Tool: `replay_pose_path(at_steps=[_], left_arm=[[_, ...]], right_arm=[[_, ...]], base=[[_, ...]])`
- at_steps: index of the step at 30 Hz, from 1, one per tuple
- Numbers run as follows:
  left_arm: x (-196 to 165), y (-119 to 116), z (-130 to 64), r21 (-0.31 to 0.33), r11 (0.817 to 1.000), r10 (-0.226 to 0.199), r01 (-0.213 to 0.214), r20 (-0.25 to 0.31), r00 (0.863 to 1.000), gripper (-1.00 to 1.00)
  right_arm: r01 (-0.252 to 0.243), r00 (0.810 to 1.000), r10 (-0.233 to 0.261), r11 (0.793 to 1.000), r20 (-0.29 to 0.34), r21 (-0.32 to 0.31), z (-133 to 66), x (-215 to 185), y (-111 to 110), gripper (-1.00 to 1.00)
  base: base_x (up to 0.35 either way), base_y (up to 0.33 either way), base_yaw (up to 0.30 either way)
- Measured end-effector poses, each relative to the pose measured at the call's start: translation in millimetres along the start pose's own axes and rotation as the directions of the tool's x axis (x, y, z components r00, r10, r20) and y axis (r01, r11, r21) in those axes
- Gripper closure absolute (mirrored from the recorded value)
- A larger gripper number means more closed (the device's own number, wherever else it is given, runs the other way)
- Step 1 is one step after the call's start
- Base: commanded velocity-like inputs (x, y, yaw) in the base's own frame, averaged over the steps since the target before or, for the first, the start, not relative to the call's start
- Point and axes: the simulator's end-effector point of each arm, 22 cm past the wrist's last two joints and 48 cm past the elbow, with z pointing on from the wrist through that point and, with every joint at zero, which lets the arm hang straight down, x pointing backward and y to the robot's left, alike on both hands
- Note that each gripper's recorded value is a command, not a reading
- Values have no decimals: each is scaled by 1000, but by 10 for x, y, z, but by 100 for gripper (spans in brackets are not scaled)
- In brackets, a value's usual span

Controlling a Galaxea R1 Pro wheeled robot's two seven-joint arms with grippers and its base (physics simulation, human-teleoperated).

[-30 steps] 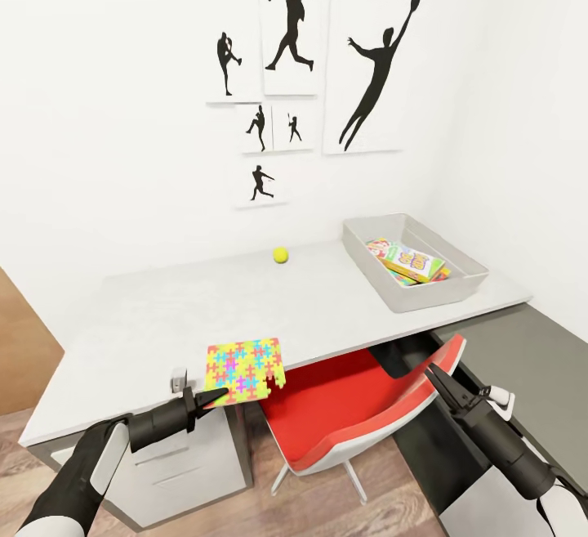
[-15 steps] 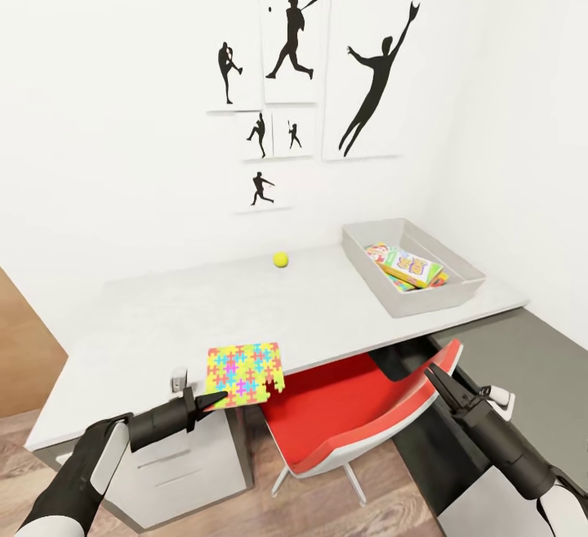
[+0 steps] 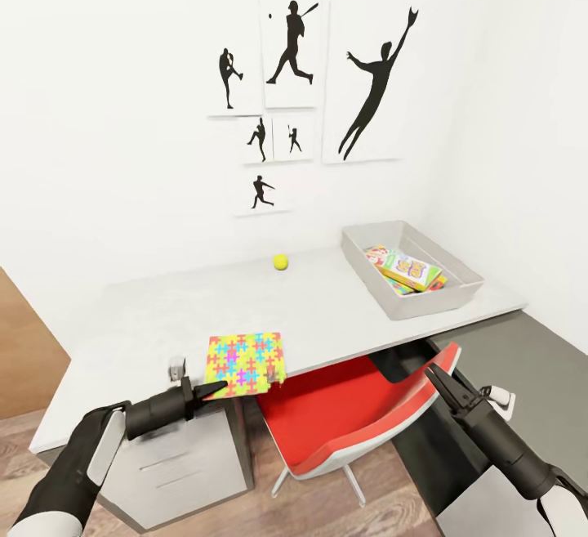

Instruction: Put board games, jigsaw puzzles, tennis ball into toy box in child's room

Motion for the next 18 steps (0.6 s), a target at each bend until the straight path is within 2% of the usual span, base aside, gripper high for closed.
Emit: replay_pose_path(at_steps=[4, 10, 14, 18], left_arm=[[-59, -256, -59, 49, 998, 26, -26, -10, 1000, 100], [6, -561, -177, 78, 992, 103, -94, -111, 988, 100], [-51, -766, -374, 136, 984, 130, -113, -124, 984, 100], [-133, -882, -583, 157, 979, 149, -128, -126, 981, 100]], right_arm=[[2, 1000, -2, 1000, -2, 9, 9, -23, 29, -100], [5, 1000, -5, 1000, -14, 22, 15, -71, 75, -100], [-9, 999, 11, 999, -37, 37, 11, -70, 92, -100], [-22, 998, 25, 997, -52, 69, 14, -71, 70, -100]], base=[[0, 0, 0], [0, 0, 0], [0, 0, 0], [0, 0, 0]])
